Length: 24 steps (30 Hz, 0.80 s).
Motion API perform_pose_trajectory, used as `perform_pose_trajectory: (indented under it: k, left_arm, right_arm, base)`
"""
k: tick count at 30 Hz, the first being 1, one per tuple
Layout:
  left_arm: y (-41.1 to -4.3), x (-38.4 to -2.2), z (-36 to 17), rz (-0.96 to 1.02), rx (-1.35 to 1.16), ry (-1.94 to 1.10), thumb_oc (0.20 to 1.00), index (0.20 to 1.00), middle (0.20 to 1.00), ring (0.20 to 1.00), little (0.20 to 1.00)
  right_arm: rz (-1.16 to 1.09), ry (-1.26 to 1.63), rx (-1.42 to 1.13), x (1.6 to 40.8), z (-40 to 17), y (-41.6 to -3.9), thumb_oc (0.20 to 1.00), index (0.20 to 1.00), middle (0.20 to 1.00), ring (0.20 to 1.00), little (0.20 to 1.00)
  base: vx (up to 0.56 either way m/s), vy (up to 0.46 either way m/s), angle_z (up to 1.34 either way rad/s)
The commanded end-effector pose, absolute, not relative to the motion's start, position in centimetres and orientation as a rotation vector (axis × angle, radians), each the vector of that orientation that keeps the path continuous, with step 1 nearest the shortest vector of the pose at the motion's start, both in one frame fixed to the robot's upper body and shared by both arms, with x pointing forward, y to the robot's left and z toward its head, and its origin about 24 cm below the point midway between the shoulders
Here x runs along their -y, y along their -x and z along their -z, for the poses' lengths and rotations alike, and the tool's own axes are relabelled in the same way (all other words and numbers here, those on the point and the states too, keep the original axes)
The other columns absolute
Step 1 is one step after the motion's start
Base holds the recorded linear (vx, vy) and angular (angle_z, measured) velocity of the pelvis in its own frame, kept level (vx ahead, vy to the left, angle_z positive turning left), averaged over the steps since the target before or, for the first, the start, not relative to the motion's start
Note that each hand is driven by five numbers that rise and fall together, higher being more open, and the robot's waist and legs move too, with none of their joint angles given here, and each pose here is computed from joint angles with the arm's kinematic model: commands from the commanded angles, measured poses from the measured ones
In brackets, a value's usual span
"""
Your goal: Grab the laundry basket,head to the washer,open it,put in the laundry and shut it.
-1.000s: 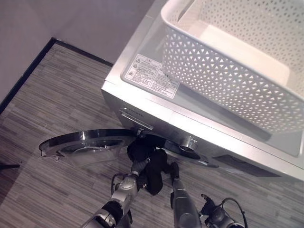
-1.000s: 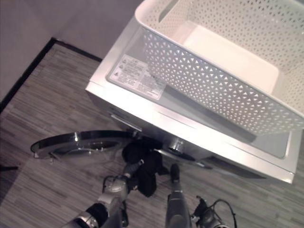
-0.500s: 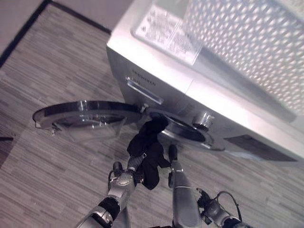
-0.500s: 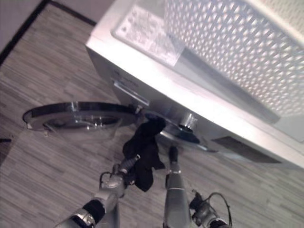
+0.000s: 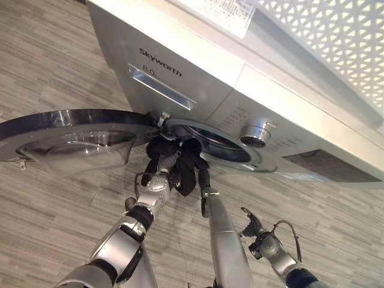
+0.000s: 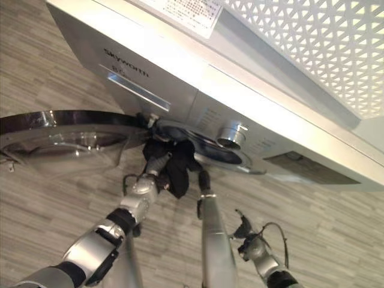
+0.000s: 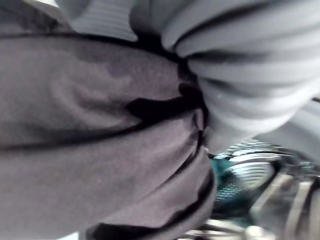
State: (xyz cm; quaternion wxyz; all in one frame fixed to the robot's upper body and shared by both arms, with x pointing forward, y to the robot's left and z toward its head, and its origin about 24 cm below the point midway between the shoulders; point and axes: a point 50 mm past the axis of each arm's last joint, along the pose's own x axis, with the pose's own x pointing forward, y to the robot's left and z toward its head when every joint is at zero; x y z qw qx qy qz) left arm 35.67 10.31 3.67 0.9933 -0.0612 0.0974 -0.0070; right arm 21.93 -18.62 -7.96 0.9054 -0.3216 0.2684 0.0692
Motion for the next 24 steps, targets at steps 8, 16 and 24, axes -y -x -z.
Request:
perform_pose_trajectory:
  k: [8,16,24]
  left_arm:
    - [-37.1,-7.0,-11.9,0.058,0.141,0.237,0.2,0.2,0.2,0.2,0.2]
    - [-36.3,-4.2,-15.9,0.061,0.244,0.501,0.2,0.2,0.2,0.2,0.2]
    - [-34.9,-1.6,-20.8,0.17,0.388,0.697,0.2,0.2,0.2,0.2,0.2]
  right_arm:
    - [-0.073,0.555,-0.235,18.2,1.6,-22.8,1.0,1.0,1.0,1.0,1.0]
    - [-0.07,0.542,-0.163,17.4,0.2,-22.5,1.0,1.0,1.0,1.0,1.0]
    - [-0.079,0.592,-0.227,18.2,1.7,-20.4,1.0,1.0,1.0,1.0,1.0]
  base:
    - [0.01,-0.011,0.0]
    - [0.02,-0.013,-0.08]
    - [0.04,0.011,-0.23]
